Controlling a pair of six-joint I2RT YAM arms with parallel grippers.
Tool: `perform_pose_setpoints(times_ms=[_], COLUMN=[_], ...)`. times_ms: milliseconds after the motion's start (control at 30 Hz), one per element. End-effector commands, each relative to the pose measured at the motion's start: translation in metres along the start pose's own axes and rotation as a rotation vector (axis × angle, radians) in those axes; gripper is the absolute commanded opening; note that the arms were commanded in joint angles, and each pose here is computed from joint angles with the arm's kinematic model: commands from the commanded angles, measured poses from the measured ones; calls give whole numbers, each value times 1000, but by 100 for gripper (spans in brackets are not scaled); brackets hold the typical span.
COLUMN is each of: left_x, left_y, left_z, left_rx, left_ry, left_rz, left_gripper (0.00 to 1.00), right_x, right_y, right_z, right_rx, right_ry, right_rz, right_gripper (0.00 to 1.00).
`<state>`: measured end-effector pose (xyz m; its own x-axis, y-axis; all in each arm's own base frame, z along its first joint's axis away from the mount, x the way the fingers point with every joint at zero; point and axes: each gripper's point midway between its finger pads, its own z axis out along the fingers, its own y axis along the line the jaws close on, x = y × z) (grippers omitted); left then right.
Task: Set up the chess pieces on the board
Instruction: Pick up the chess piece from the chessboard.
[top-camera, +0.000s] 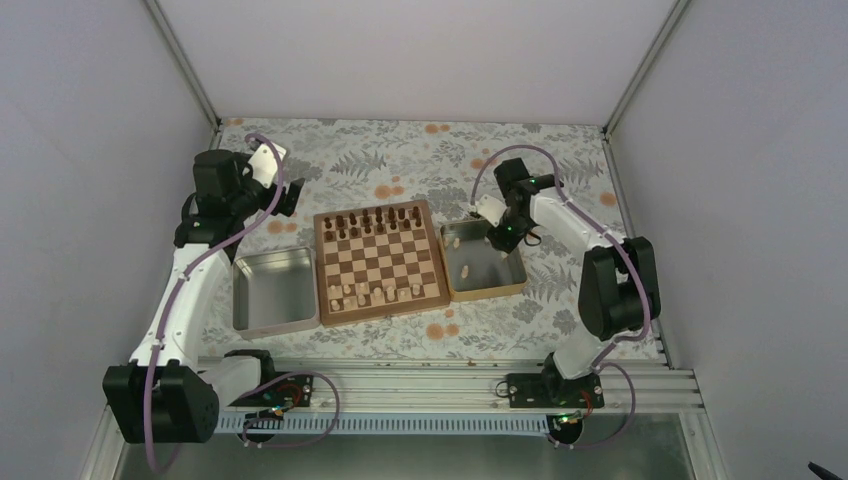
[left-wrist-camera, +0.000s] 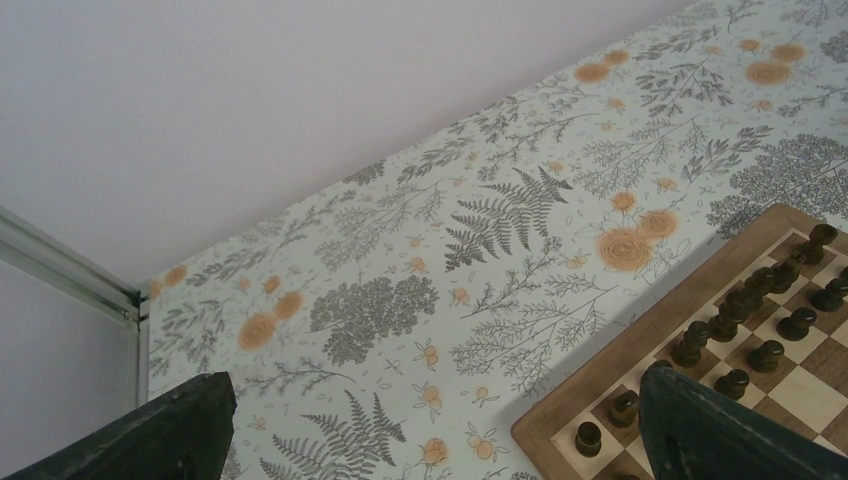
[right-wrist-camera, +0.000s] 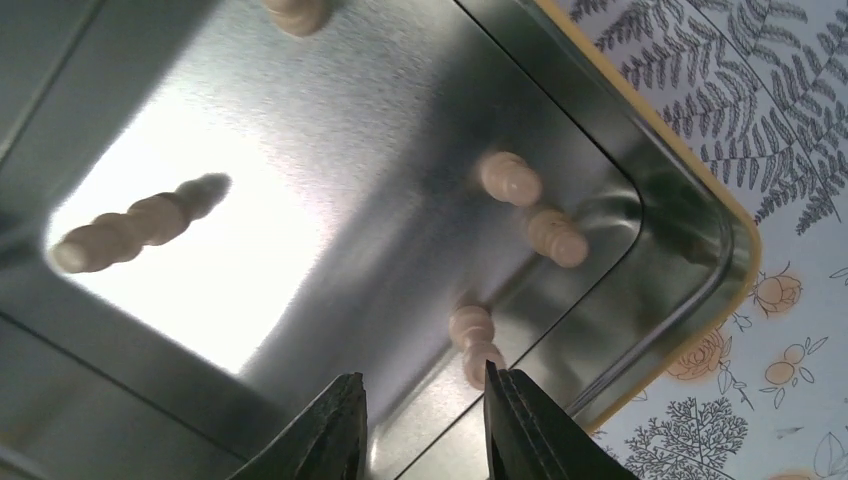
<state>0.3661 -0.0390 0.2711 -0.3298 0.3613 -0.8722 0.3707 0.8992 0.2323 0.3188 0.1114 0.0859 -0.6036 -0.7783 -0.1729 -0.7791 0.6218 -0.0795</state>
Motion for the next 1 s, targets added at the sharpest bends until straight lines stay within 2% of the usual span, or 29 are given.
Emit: perform_pose_setpoints(times_ms=[0, 133, 333, 467, 633, 967], left_x=[2, 2, 3, 2, 1, 3], left_y=[0, 0, 0, 0, 0, -1], left_z=[2, 4, 5, 3, 2, 3], left_rx=[4, 8, 10, 10, 6, 9], left_ry=[5, 6, 9, 5, 1, 5], left_rz=[4, 3, 3, 5, 7, 7], left_gripper=[100, 100, 100, 100, 100, 100], right_x=[1, -22, -58, -72, -82, -90], right_y=[-4, 17, 102, 148, 175, 220], right_z=[12, -17, -54, -51, -25, -4], right_rx=[-23, -56, -185, -235, -274, -313], right_ry=[-3, -102, -218, -203, -133, -58], right_rz=[-7, -71, -305, -435, -512, -640], right_gripper=[32, 32, 33, 34, 33, 33])
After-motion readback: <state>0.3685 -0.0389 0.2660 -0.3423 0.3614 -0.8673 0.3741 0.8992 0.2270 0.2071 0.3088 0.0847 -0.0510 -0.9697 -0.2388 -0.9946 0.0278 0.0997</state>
